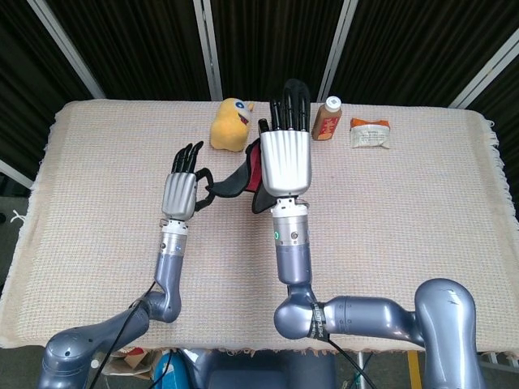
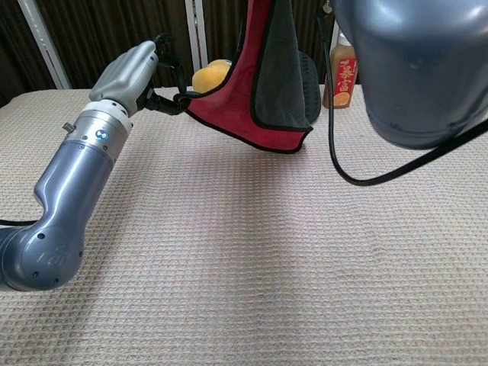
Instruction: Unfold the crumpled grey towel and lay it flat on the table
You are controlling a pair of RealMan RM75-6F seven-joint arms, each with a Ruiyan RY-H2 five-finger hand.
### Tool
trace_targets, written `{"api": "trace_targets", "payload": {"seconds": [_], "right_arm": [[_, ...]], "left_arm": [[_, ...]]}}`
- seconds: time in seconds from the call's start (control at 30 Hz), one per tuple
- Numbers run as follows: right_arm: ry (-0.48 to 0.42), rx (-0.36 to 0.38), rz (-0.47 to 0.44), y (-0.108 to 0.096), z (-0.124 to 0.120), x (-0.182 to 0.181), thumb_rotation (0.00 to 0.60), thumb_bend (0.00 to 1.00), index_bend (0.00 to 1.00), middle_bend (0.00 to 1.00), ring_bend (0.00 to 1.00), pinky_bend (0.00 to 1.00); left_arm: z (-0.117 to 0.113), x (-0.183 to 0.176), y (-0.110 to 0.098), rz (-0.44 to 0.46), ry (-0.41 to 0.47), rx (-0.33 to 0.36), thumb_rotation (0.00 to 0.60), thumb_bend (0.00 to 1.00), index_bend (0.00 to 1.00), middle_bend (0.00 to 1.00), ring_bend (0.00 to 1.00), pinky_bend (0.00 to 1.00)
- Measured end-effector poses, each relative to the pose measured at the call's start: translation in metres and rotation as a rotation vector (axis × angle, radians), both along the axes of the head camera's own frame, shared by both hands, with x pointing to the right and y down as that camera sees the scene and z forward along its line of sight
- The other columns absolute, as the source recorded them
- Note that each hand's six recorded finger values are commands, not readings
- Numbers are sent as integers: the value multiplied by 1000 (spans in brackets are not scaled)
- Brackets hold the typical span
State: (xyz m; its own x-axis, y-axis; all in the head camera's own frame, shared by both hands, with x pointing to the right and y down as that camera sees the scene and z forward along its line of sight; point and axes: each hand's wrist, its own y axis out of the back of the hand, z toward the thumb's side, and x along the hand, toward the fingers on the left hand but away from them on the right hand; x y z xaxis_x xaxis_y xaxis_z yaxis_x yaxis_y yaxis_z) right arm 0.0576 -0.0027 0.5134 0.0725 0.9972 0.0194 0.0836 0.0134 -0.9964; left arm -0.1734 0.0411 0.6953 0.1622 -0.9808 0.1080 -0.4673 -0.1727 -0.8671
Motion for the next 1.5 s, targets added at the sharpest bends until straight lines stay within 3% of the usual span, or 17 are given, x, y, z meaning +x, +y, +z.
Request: {"api": "trace_targets", "payload": {"seconds": [0.63,1.5], "right_arm": [[-85,-81,34,4,21,55,600,561,717,228,85,86],[-135,-155,83,5,38,113,600,561,721,229,85,86]], "left_arm": [[-49,1,-27,20,13,102,600,471,646,55,0,56],[-130,4,-65,20,7,166,600,472,636,60,0,56]]}}
